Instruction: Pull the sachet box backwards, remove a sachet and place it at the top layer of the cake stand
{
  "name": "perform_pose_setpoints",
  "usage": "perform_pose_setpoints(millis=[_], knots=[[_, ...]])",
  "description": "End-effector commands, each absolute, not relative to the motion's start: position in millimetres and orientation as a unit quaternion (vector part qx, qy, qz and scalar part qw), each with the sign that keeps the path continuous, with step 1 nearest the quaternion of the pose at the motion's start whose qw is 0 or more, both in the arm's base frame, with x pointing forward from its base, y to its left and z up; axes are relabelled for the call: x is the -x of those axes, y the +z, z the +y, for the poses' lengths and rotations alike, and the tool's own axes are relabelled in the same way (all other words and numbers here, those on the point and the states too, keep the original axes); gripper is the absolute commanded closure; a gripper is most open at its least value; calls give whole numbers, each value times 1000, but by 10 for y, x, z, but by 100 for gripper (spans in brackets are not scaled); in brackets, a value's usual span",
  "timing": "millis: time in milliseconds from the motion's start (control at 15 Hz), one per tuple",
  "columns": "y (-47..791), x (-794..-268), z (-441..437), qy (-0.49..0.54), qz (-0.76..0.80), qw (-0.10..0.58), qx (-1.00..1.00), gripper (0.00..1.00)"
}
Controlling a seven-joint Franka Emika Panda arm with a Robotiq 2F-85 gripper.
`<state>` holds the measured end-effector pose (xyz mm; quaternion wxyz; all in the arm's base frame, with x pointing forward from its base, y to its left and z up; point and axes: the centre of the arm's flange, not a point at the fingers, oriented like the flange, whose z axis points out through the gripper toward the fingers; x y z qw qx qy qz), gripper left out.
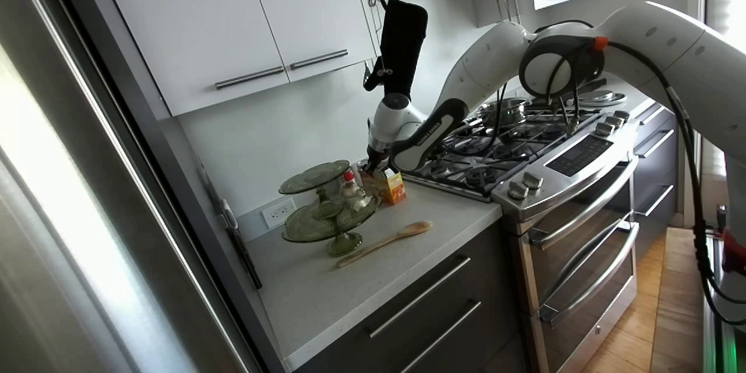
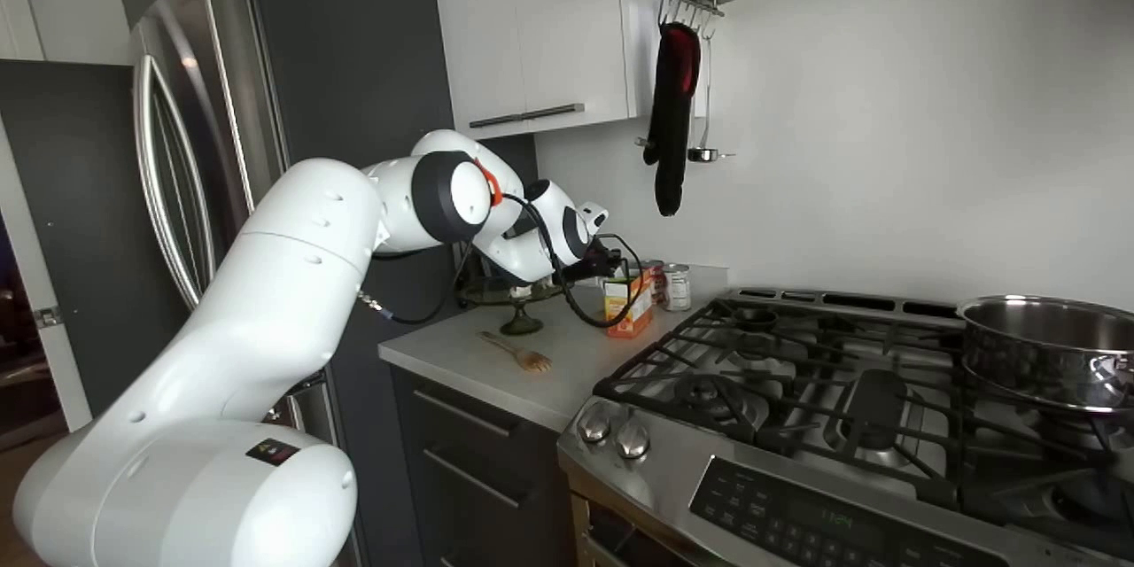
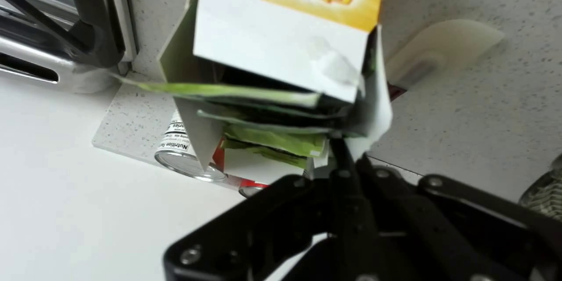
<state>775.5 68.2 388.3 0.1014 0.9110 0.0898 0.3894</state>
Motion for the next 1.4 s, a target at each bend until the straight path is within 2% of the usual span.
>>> perform_pose_setpoints(millis=[0, 800, 1333], knots=[[3898, -7773, 713, 374, 90, 98, -918, 100], [4191, -6992, 910, 218, 31, 120, -968, 100], [4025, -6306, 1069, 215, -4, 95, -972, 100]])
